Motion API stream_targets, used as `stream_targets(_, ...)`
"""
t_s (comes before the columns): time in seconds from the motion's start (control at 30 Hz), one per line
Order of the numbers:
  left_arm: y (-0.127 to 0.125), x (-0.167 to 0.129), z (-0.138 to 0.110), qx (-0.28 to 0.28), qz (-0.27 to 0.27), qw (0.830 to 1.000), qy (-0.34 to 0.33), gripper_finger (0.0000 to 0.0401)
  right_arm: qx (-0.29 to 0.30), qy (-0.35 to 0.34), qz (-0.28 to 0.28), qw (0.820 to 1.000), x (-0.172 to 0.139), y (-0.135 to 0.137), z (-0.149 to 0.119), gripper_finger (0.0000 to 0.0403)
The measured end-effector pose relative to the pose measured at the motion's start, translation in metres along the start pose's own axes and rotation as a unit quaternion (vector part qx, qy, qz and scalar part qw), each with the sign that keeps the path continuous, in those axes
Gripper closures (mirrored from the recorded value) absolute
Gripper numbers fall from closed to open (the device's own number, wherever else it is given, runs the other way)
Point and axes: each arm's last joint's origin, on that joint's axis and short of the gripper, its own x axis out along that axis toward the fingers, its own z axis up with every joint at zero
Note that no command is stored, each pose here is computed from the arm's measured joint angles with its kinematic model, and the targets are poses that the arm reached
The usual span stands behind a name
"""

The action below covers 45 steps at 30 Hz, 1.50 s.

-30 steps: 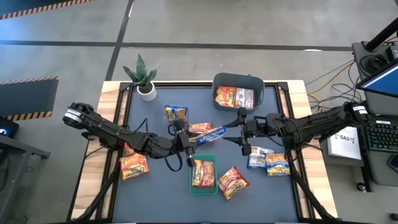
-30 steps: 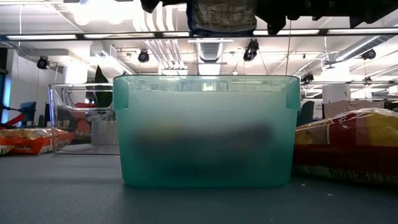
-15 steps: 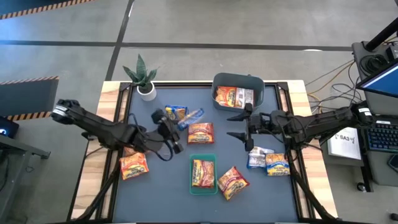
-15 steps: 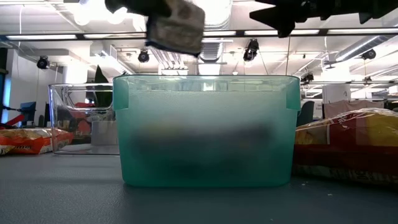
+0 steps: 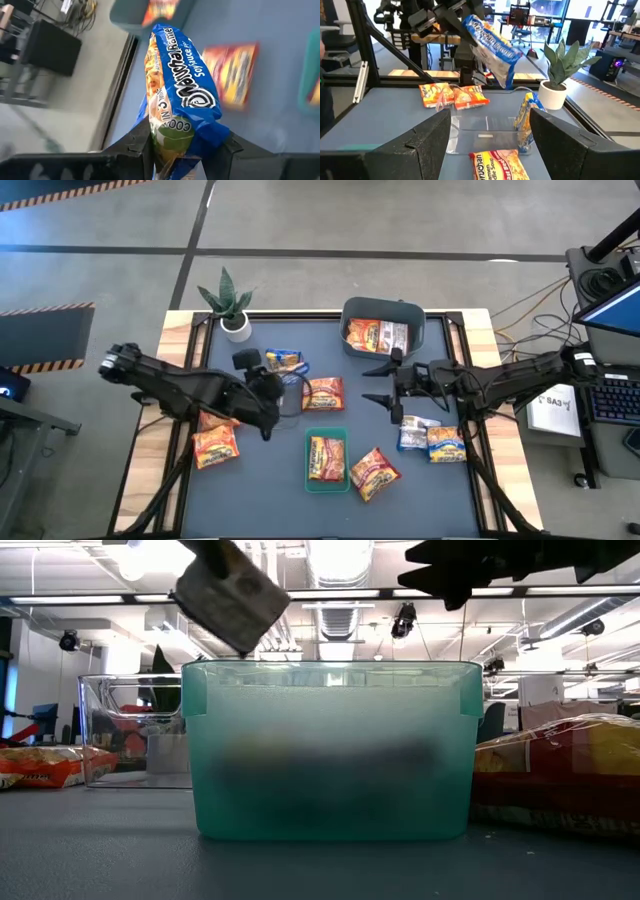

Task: Sort Maruchan noodles
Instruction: Put the blue noodle pack into the transparent bin

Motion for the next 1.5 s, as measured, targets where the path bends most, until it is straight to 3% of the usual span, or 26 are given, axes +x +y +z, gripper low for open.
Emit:
stream_targets(0.33,-0.04,0.019,0.02,0.175,0.05,0.981,0.07,0.0299,0.136,0.02,-0.016,0.99,0.006,-0.005,-0.008,0.0148)
stream_targets(0.47,-0.055,0.027,0.018,0.247,0.114,0.958,0.091,0.0299,0.177,0.019,-0.016,0.984,0.006,-0.005,-0.008,0.0153)
stream_targets(0.73,-0.091,0.022,0.014,0.356,0.211,0.91,0.027,0.0299,0.278,0.013,-0.002,0.961,0.015,-0.017,-0.001,0.0138)
stream_targets(0.87,-0.102,0.006,0.011,0.369,0.259,0.892,-0.033,0.0299,0.301,0.031,0.029,0.953,0.034,-0.024,0.002,0.0122)
stream_targets(1.03,-0.111,-0.003,0.009,0.359,0.262,0.894,-0.064,0.0299,0.324,0.046,0.091,0.941,0.06,-0.036,0.014,0.0107)
stream_targets(1.13,-0.117,-0.005,0.011,0.358,0.255,0.895,-0.074,0.0299,0.346,0.054,0.134,0.927,0.076,-0.045,0.023,0.0102)
stream_targets(1.5,-0.139,-0.005,0.011,0.421,0.278,0.859,-0.086,0.0299,0.414,0.113,0.229,0.874,0.125,-0.052,0.028,0.0101)
